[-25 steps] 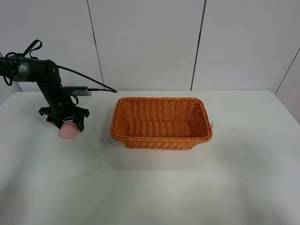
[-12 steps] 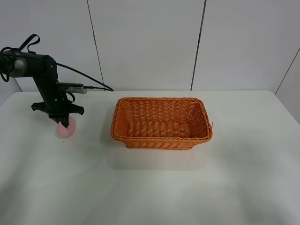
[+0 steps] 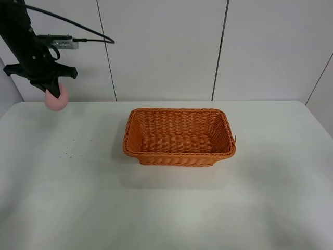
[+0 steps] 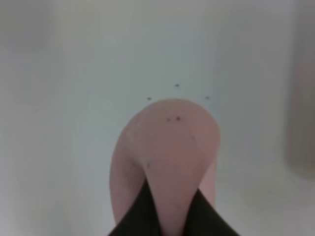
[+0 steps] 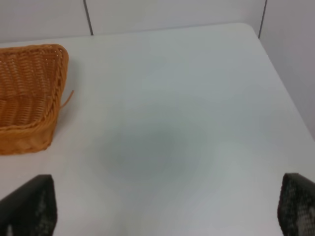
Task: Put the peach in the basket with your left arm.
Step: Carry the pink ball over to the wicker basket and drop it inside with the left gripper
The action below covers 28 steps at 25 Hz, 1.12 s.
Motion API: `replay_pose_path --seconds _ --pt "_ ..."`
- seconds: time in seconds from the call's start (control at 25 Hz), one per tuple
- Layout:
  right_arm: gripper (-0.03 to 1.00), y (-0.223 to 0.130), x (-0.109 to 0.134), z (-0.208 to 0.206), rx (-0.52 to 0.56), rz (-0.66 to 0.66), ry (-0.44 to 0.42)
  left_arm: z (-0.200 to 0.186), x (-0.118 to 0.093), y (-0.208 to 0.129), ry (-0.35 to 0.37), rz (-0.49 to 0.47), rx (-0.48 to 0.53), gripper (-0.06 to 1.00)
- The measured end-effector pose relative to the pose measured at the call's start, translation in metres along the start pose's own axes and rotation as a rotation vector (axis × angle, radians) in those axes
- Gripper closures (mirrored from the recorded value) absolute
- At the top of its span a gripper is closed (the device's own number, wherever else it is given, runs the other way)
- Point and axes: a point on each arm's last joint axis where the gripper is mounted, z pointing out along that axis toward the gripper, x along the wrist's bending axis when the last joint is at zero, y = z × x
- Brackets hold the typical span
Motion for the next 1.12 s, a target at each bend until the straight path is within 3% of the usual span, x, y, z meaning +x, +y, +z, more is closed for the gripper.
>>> replay_pose_path --seconds 0.28,0.64,0.88,1.12 --pt "0.27 0.0 0.0 0.0 0.0 0.0 0.0 -0.021 -0.024 0.004 -0.082 0.038 -0.05 0.83" --pt "0.27 0.0 0.0 0.0 0.0 0.0 0.0 -0.014 -0.126 -0.013 -0.147 0.272 -0.019 0.83" --pt "0.27 0.0 0.0 0.0 0.0 0.0 0.0 0.018 -0.196 -0.035 -0.172 0.434 0.051 0.83" --pt "0.27 0.0 0.0 0.0 0.0 0.0 0.0 0.061 -0.243 -0.048 -0.199 0.513 0.043 0.83"
